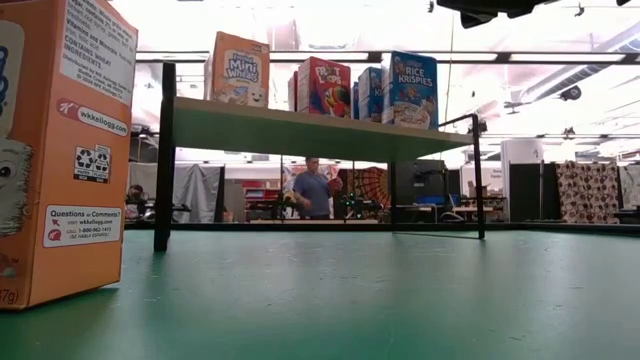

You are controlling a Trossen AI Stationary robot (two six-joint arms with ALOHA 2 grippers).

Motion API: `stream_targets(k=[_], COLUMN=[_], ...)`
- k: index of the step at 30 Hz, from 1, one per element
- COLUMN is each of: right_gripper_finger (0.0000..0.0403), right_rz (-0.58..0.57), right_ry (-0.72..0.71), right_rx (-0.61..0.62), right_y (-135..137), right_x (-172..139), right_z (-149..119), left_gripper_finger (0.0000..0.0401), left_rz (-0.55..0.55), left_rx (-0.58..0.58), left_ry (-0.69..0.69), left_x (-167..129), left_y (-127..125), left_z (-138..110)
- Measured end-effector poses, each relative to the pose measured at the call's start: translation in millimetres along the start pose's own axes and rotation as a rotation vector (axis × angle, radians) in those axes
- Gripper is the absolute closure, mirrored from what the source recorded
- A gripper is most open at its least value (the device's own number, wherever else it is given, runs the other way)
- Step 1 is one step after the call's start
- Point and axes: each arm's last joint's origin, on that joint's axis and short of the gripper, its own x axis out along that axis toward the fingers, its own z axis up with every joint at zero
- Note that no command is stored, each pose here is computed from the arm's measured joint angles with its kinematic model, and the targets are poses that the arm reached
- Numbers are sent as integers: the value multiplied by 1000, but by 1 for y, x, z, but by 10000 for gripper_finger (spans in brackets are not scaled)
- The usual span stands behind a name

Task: Stack cereal on shelf
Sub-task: Put the orange cereal box on the shelf aligned with other orange cereal boxes

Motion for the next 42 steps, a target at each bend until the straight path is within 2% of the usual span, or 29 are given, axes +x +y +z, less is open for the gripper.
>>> stream_targets(k=[4,22,36,42], right_gripper_finger=[394,394,394,394], right_rz=[0,1,1,1], right_ry=[1,4,5,5], right_rx=[0,4,13,15], right_y=[0,0,0,0], right_x=[0,0,0,0], right_z=[0,-1,-1,-2], left_gripper_finger=[157,159,230,249], left_rz=[0,48,47,47], left_rx=[49,126,130,144], left_ry=[1,31,29,29], left_x=[5,24,26,26], left_y=[-4,-7,-7,-7], left_z=[-1,-4,-4,-4])
